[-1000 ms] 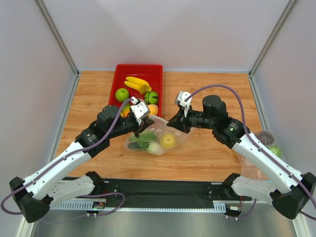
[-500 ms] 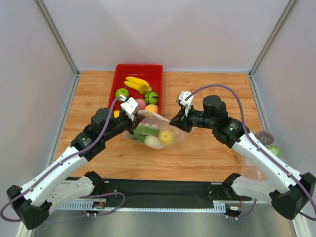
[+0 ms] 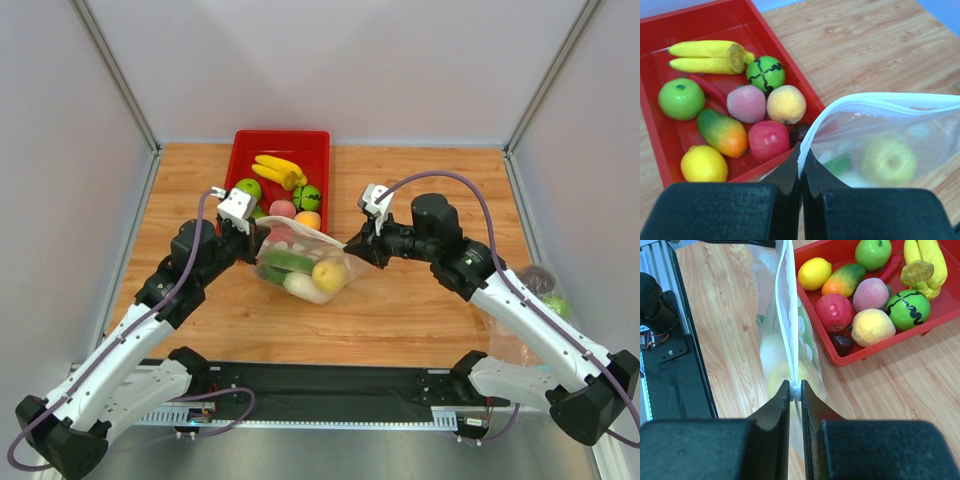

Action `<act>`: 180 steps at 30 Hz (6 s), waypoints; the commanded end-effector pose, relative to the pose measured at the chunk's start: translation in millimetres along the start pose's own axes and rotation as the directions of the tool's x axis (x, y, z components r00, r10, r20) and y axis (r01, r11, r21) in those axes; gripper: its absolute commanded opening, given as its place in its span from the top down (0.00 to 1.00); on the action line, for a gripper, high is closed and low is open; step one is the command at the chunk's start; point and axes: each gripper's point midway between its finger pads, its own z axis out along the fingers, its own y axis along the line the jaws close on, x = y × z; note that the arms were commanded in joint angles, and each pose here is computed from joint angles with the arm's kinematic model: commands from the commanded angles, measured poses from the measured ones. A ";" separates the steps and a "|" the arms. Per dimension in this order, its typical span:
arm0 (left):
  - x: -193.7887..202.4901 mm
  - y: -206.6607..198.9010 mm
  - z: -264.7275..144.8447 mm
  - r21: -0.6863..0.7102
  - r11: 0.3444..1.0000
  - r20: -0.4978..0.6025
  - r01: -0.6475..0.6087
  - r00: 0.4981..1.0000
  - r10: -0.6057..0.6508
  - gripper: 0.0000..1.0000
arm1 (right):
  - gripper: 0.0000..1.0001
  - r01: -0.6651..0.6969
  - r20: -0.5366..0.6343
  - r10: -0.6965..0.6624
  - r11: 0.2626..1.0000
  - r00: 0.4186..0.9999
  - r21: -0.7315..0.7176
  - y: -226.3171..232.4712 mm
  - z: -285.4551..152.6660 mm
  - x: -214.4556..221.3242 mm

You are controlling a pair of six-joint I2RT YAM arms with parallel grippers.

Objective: Open the zip-top bag and remove the fake food

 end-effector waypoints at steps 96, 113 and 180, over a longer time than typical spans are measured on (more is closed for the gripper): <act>-58.6 -88.3 -19.3 0.443 0.888 0.060 0.120 0.985 -0.163 0.42 | 1.00 -0.185 -0.030 0.224 0.866 0.974 0.464 -82.6 -14.8 -22.1; -70.6 -169.7 61.4 0.562 0.788 -0.057 0.253 0.962 -0.268 0.39 | 1.00 -0.155 -0.012 0.228 0.700 0.974 0.697 -107.1 -74.6 -19.2; -21.2 -166.5 59.6 0.577 0.799 0.097 -0.169 0.986 0.138 0.40 | 1.00 -0.339 -0.046 0.423 0.783 0.905 0.521 -81.4 -0.3 39.0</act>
